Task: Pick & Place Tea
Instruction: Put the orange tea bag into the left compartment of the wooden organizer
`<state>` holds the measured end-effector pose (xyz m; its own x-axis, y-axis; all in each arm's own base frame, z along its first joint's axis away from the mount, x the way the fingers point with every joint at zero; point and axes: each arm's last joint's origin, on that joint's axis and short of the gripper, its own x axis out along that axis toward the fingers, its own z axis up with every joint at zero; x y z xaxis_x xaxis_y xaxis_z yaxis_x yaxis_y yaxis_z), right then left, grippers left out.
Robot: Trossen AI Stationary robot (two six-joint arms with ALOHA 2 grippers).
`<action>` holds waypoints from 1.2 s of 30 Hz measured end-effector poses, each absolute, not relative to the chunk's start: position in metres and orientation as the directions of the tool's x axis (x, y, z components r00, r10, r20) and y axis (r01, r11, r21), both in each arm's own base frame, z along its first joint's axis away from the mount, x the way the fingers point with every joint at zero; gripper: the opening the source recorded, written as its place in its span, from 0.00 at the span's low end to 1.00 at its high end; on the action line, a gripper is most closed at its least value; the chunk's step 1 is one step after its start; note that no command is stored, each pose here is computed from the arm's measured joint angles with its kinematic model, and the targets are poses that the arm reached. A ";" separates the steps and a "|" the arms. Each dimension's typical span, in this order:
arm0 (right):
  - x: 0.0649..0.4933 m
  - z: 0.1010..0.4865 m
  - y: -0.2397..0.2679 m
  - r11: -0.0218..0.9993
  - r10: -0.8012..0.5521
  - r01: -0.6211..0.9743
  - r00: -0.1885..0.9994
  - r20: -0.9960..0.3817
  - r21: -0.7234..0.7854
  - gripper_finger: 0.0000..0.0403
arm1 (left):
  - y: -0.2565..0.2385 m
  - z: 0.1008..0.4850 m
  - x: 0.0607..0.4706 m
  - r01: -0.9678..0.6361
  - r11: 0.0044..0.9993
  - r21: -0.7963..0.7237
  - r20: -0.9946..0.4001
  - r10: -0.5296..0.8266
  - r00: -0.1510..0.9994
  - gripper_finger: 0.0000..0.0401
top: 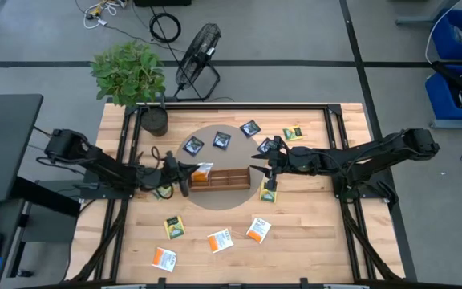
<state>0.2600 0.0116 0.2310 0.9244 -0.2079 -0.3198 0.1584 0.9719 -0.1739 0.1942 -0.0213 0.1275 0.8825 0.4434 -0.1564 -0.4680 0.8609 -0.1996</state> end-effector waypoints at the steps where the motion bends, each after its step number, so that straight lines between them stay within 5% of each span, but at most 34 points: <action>1: 0.260 0.231 0.012 0.972 -0.208 0.158 0.924 -0.320 -0.174 0.38 | -0.021 0.125 0.195 -0.474 0.859 -0.196 -0.166 0.447 0.879 0.00; 24: 0.260 0.231 0.012 0.972 -0.208 0.156 0.923 -0.323 -0.178 0.38 | -0.022 0.117 0.194 -0.530 0.797 -0.289 -0.206 0.489 0.848 0.01; 36: 0.260 0.230 0.012 0.972 -0.208 0.155 0.922 -0.328 -0.179 0.38 | -0.028 0.117 0.193 -0.510 0.808 -0.295 -0.202 0.469 0.860 0.15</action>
<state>0.2598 0.0116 0.2301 0.9216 -0.2076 -0.3278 0.1553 0.9716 -0.1786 0.1934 -0.0277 0.1170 0.8596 0.4693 -0.2022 -0.5104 0.8077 -0.2953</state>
